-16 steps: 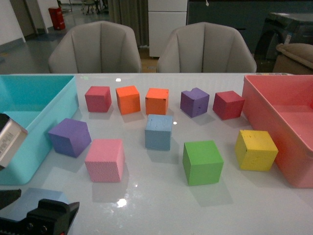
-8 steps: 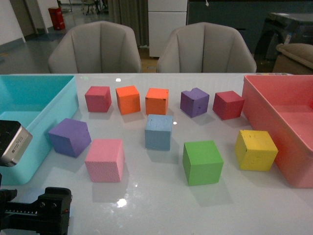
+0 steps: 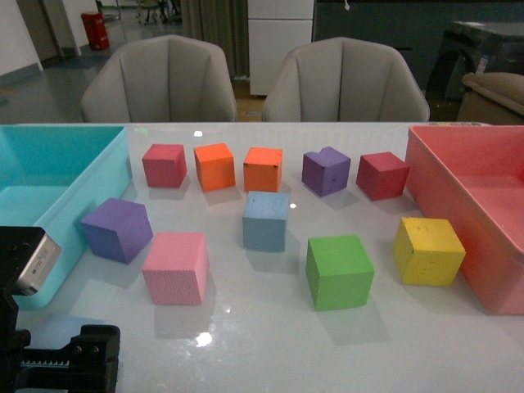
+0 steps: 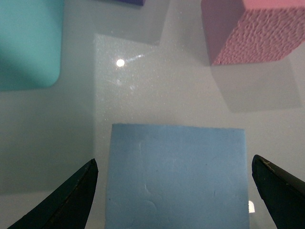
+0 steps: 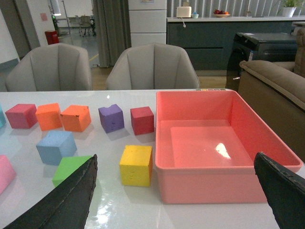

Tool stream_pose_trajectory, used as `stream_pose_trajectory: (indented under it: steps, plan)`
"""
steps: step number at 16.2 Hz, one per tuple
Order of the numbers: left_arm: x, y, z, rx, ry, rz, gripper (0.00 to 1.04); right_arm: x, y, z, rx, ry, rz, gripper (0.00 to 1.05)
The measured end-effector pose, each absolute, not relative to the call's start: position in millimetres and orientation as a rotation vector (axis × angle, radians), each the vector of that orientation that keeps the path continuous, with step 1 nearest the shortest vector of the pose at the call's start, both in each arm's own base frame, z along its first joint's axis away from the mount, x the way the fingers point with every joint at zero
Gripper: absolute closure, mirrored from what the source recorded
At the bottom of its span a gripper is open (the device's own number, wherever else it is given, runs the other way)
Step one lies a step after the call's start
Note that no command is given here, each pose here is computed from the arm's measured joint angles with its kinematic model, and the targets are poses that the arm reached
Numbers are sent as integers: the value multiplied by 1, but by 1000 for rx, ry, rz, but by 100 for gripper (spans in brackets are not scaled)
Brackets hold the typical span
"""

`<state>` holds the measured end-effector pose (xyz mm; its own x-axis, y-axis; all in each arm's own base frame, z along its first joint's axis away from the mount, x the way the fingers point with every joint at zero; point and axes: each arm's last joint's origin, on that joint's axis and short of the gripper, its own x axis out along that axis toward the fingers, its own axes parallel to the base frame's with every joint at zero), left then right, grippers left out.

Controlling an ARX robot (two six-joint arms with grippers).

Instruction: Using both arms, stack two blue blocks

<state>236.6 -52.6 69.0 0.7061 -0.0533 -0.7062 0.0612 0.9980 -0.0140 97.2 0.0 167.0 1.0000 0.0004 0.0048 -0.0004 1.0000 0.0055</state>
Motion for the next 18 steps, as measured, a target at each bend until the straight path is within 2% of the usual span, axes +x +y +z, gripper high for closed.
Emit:
stream_pose_trajectory:
  steps: [6, 7, 9, 11, 13, 18]
  plan:
    - [241, -54, 49, 20, 847, -65, 7, 97, 0, 167, 6, -5, 0, 6]
    - [241, -54, 49, 23, 848, -65, 12, 97, 0, 167, 6, -5, 0, 6]
    - [240, -56, 51, 29, 853, -73, 35, 97, 0, 167, 6, -5, 0, 6]
    - [234, -61, 66, 37, 828, -99, 51, 97, 0, 167, 6, -5, 0, 6]
    - [229, -70, 86, 42, 778, -141, 55, 97, 0, 167, 6, -5, 0, 6]
    - [234, -103, 137, 57, 656, -248, 56, 97, 0, 167, 6, -5, 0, 6]
